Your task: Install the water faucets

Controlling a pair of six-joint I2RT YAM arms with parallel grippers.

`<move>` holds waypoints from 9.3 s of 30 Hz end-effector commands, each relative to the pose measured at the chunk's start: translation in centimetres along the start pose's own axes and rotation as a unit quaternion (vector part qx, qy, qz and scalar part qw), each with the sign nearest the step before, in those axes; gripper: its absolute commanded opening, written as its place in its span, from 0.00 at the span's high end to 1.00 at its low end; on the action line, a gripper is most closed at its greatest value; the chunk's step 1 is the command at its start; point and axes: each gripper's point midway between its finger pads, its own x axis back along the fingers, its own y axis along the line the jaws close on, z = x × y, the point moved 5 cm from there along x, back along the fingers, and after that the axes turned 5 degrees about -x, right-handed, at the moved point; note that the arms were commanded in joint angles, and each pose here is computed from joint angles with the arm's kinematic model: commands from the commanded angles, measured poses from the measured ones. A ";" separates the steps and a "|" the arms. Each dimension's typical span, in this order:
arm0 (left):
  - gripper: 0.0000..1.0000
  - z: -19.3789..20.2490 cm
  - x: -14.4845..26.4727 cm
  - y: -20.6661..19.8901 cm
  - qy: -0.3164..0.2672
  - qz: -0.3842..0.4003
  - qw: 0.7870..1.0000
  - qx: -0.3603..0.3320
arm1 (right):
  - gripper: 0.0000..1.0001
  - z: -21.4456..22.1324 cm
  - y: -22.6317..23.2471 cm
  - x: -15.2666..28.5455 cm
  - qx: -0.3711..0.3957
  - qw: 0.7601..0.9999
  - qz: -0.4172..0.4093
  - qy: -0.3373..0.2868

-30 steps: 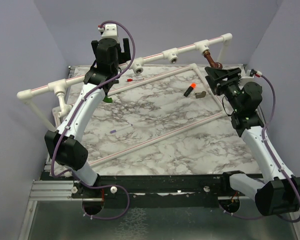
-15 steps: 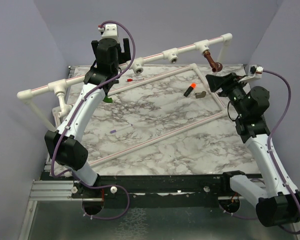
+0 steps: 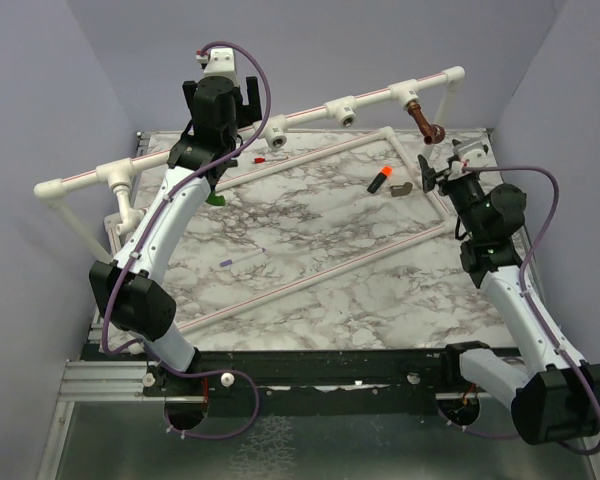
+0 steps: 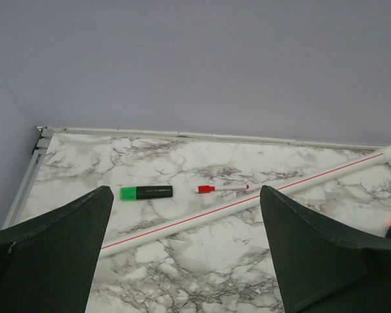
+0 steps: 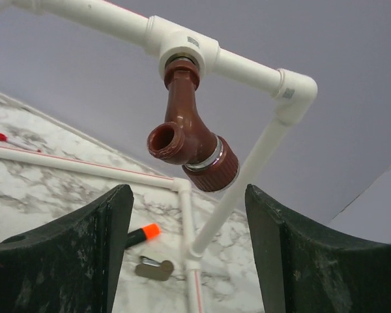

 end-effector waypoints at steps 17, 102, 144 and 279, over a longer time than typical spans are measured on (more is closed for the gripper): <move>0.05 3.1 0.1 -0.3 0.058 0.007 0.998 -0.036 | 0.24 -0.6 -0.4 -3.4 0.234 0.968 -0.036 -0.085; 0.05 2.6 0.7 -0.3 0.051 0.008 0.998 -0.041 | 0.99 -4.8 3.0 -5.3 -0.683 0.730 -0.005 -0.029; 0.05 2.7 0.6 -0.5 0.053 0.008 0.997 -0.049 | 0.32 -5.9 3.1 -2.8 -0.736 0.676 0.028 -0.004; 0.04 2.7 1.1 -1.0 0.049 0.019 0.997 -0.057 | 0.99 -0.7 4.8 -5.3 -0.444 0.889 0.109 -0.024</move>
